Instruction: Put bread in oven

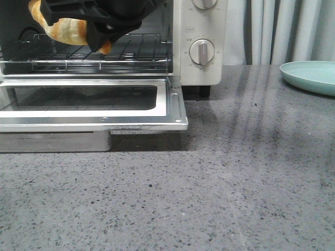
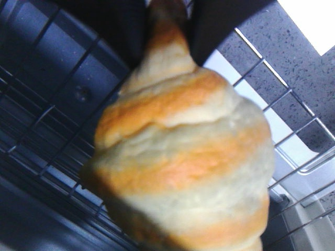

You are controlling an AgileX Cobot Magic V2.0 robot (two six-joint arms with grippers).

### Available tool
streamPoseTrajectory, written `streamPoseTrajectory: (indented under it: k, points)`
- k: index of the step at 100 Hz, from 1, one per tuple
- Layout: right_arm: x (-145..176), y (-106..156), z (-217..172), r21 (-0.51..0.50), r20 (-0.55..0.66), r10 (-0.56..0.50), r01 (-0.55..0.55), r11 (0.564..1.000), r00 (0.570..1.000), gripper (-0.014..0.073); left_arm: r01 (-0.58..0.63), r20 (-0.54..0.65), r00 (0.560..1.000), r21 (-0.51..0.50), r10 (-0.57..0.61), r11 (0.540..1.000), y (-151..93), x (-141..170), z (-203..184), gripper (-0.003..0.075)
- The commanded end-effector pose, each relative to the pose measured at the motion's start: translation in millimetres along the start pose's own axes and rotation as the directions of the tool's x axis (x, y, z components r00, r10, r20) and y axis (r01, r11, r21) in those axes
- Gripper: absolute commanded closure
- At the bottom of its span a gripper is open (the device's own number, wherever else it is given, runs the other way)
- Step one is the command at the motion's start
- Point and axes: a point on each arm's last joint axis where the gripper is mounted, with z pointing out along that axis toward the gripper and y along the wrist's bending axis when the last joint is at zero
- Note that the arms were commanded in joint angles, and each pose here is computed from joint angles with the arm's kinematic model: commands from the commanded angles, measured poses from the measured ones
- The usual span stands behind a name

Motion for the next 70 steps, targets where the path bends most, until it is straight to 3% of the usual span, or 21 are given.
streamPoseTrajectory:
  k: [1,4,11,38,48,65,70]
  points:
    - [-30,-6,-25,-0.006,0.164,0.030,-0.030,1.000,0.986,0.0205,0.016,0.060,0.998,-0.015,-0.015,1.000,0,-13,-1,0.0741]
    - [-30,-6,-25,-0.009,0.167,0.043,-0.042,0.999,0.985,0.0115,0.016,0.060,0.998,-0.015,-0.015,1.000,0,-13,-1,0.0741]
    - [-31,-6,-25,-0.011,0.172,0.053,-0.052,0.999,0.984,0.0000,0.016,0.060,0.998,-0.015,-0.015,1.000,0,-13,-1,0.0741]
    - [-47,10,-62,-0.041,0.210,0.042,-0.034,0.999,0.977,0.0004,0.025,0.140,0.990,-0.081,-0.013,0.996,7,-20,-2,0.0741]
    - [-47,22,-82,-0.052,0.153,0.026,-0.018,0.998,0.988,0.0132,0.030,0.180,0.984,-0.115,-0.009,0.993,10,-23,-3,0.0741]
    - [-35,45,-130,-0.075,0.096,-0.057,0.064,0.995,0.994,0.0664,0.059,0.310,0.951,-0.226,0.015,0.972,20,-35,-8,0.0741]
    - [-30,45,-148,-0.069,0.107,-0.084,0.092,0.993,0.991,0.0657,0.065,0.332,0.943,-0.244,0.020,0.968,22,-37,-9,0.0741]
